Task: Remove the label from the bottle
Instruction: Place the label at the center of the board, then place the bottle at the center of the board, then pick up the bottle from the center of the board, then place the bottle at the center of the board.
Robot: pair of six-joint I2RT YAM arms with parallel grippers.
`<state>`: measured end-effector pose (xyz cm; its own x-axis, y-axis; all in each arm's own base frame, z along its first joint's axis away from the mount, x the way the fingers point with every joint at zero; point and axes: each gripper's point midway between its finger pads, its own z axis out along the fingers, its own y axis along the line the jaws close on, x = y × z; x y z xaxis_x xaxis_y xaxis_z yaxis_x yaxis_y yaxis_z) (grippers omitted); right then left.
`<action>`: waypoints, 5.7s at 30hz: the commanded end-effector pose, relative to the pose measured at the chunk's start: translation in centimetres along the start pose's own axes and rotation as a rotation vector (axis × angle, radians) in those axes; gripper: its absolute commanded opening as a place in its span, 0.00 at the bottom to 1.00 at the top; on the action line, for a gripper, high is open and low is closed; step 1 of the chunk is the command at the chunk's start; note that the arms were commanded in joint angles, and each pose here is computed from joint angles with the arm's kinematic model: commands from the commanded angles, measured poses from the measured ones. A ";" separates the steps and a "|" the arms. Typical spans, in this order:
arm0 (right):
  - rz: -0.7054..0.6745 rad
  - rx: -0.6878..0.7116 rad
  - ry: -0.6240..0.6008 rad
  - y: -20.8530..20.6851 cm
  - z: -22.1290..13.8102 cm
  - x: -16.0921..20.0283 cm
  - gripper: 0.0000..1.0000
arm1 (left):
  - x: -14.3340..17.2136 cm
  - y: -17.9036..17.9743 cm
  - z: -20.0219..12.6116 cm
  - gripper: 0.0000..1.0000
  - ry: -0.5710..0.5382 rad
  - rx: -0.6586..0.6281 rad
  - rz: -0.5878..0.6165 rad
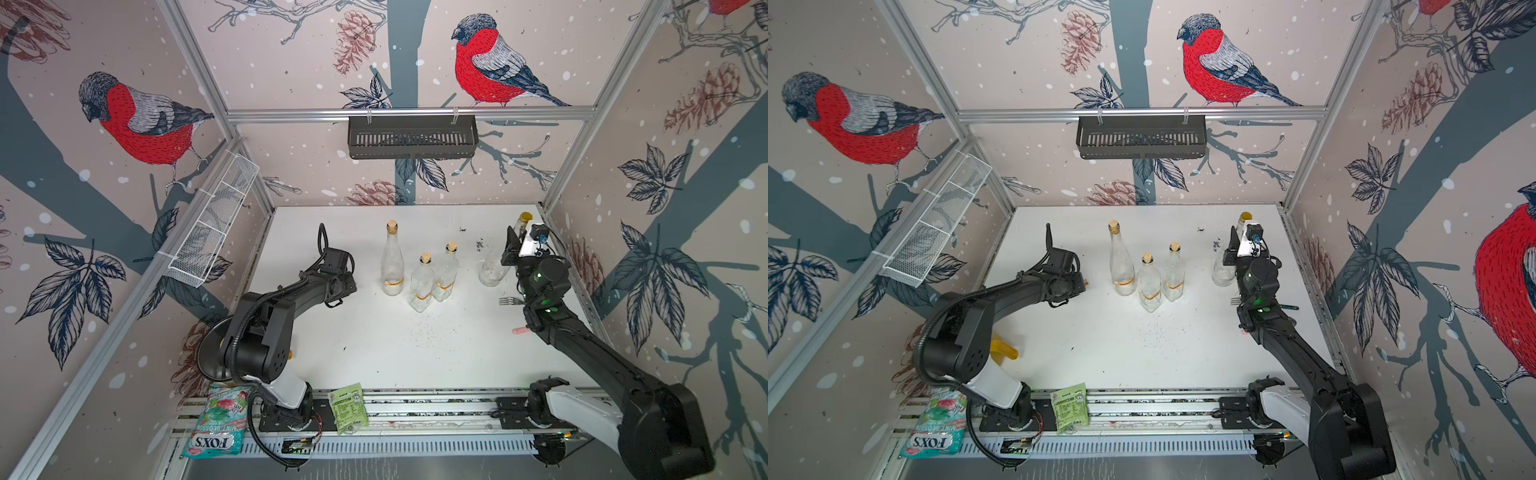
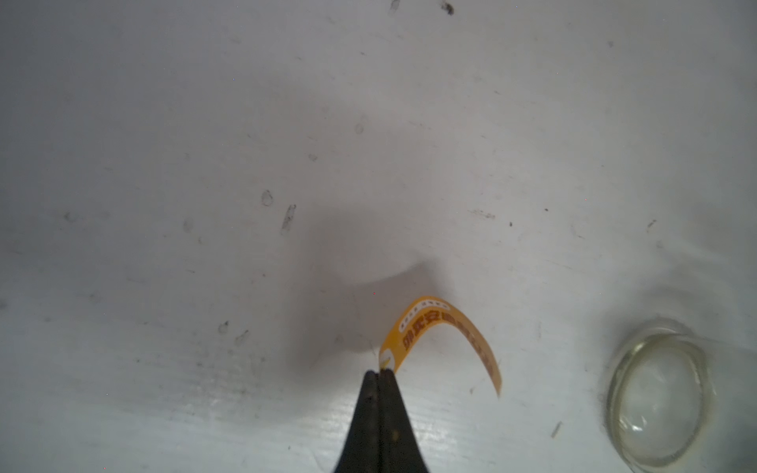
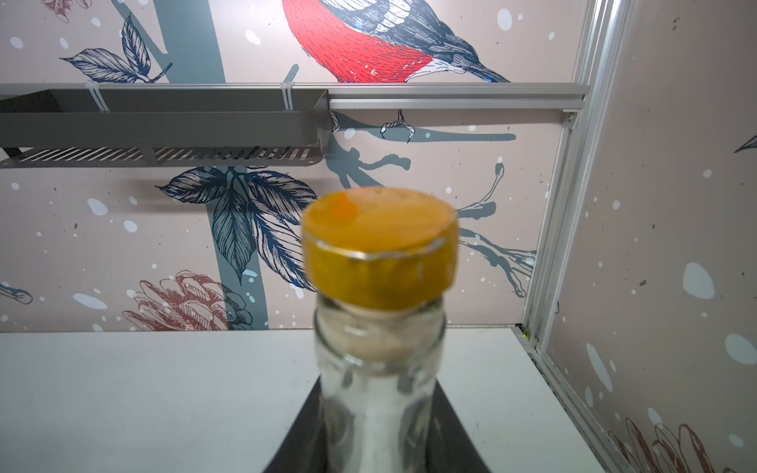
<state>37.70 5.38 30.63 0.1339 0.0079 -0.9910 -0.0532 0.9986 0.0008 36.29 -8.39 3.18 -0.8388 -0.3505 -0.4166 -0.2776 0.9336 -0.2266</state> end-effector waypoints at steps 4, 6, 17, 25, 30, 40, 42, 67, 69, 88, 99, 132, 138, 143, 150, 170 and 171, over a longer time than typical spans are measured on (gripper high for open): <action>0.038 -0.014 -0.161 -1.2 1.6 -3.9 0.00 | -0.9 0.7 1.0 0.00 0.050 -0.040 -0.048; 0.030 -0.018 -0.159 -1.3 1.9 -3.6 0.00 | -1.1 1.0 1.4 0.00 0.068 -0.051 -0.056; -0.015 -0.043 -0.134 -1.0 2.8 -2.1 0.00 | -2.3 2.4 2.2 0.06 0.140 -0.099 -0.065; -0.029 -0.047 -0.125 -1.0 2.4 -1.8 0.00 | -2.7 3.1 2.0 0.24 0.171 -0.118 -0.057; -0.030 -0.058 -0.128 -0.8 2.0 -2.0 0.00 | -2.6 4.0 1.9 0.31 0.184 -0.137 -0.060; -0.026 -0.075 -0.117 -0.5 1.7 -1.9 0.00 | -3.7 4.0 1.2 0.46 0.171 -0.139 -0.017; -0.028 -0.077 -0.112 -0.5 1.8 -1.8 0.00 | -4.1 3.6 0.6 0.54 0.153 -0.119 0.009; -0.083 -0.173 -0.035 2.7 2.9 -1.7 0.67 | -6.4 -1.3 -11.5 0.99 -0.119 0.193 0.195; -0.109 -0.174 -0.042 3.4 2.3 -2.9 0.76 | -6.2 -2.1 -12.6 0.99 -0.153 0.250 0.230; -0.068 -0.629 -0.027 13.2 -8.0 -7.5 0.90 | 1.2 -11.1 -24.2 0.99 -0.413 0.793 0.591; -0.061 -0.681 0.059 16.7 -6.0 -3.3 0.90 | 6.9 -15.9 -28.0 0.99 -0.431 0.992 0.779; -0.113 -0.656 0.195 17.3 -4.2 1.8 0.24 | 11.8 -19.8 -28.6 0.99 -0.464 1.086 0.929; -0.110 -0.631 0.165 16.2 -5.3 0.0 0.19 | 12.9 -20.0 -28.6 0.99 -0.502 1.121 0.975; -0.093 -0.614 0.203 16.0 -7.3 -0.7 0.15 | 14.1 -20.3 -29.0 0.99 -0.574 1.145 1.022; -0.045 -0.674 0.208 16.7 -11.8 -2.1 0.12 | 16.1 -19.3 -28.4 0.99 -0.653 1.200 1.072; 0.007 -0.954 0.048 25.5 -19.1 -2.5 0.12 | 16.7 -15.1 -26.4 0.99 -0.785 1.105 1.020; 0.008 -0.951 0.054 25.6 -19.0 -2.5 0.13 | 16.7 -15.1 -26.2 0.99 -0.780 1.100 1.021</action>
<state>16.79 29.83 27.44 0.0294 -0.1097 -0.9935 -0.8573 0.5084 -0.0815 13.80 -26.45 21.74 -0.0004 0.0770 -0.9970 0.9188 0.3936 0.0301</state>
